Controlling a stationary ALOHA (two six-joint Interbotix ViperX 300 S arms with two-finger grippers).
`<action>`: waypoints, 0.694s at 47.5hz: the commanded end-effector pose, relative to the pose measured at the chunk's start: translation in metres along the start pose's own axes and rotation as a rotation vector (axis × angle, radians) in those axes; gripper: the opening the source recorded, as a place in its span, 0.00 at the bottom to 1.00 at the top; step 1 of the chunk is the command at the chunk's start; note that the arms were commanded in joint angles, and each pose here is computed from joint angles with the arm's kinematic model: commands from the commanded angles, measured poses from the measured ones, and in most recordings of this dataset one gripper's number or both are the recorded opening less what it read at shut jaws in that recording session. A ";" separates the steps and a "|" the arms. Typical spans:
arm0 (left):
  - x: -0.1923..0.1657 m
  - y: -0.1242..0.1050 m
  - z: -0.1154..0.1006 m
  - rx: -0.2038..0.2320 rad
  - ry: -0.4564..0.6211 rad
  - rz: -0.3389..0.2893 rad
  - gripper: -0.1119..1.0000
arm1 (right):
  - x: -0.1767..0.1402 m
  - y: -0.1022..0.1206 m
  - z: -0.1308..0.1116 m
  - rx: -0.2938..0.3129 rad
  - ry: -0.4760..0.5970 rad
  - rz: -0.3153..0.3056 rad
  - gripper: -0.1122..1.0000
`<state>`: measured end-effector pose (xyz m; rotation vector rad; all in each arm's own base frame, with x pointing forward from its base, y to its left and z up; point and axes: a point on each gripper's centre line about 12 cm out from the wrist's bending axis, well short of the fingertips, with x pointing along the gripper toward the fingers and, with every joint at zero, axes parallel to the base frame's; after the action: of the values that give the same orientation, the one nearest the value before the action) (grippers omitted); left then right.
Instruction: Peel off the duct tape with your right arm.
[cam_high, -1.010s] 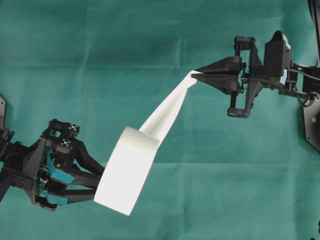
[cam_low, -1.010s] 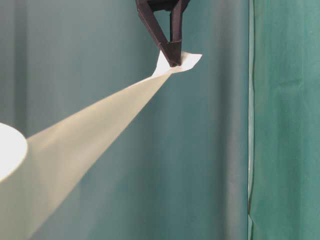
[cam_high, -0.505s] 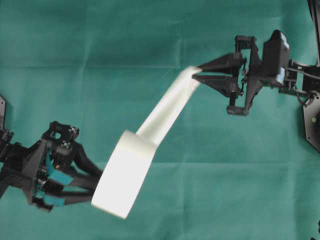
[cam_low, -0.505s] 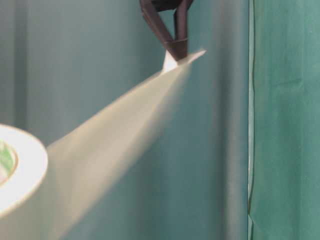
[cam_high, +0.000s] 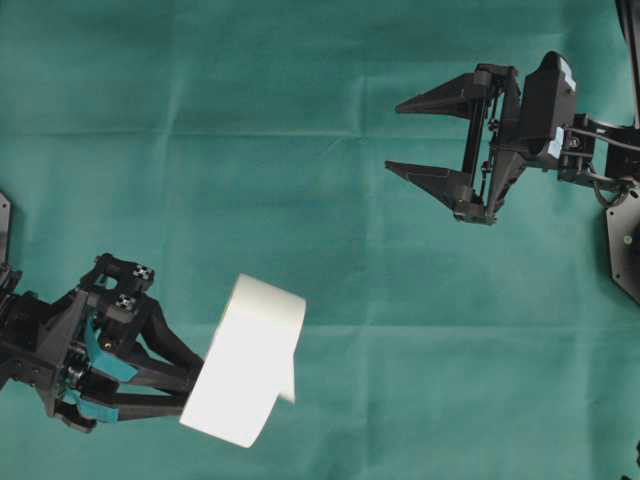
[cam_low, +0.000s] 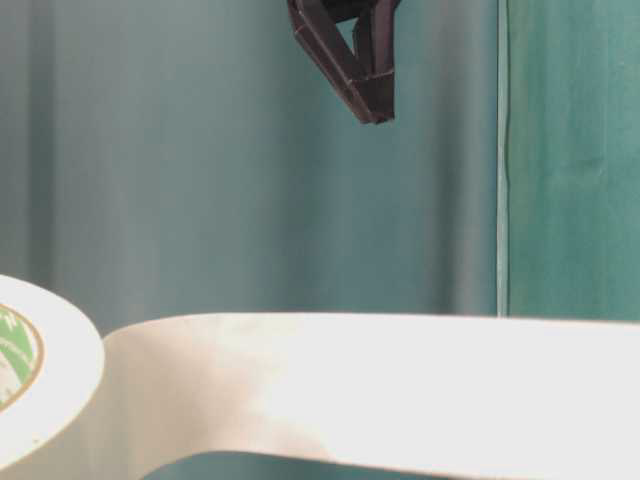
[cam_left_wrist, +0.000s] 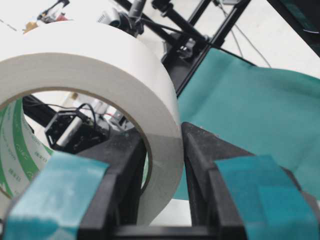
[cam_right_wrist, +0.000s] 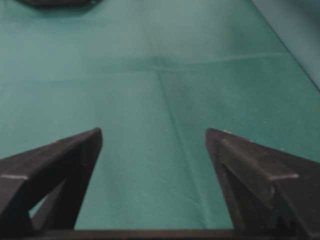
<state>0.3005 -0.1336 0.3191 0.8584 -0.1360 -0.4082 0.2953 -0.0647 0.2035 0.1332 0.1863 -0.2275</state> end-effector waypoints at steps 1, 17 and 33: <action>-0.003 0.015 0.010 0.003 -0.033 0.050 0.29 | 0.001 0.000 0.005 0.001 -0.018 0.001 0.75; -0.004 0.024 -0.006 -0.003 0.013 0.080 0.29 | 0.000 0.000 0.004 0.001 -0.015 0.001 0.75; -0.007 0.047 -0.028 -0.132 0.075 0.154 0.29 | 0.000 0.000 0.003 0.001 -0.014 0.001 0.75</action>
<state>0.3159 -0.0910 0.3184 0.7595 -0.0591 -0.2796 0.2944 -0.0645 0.2015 0.1338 0.1924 -0.2278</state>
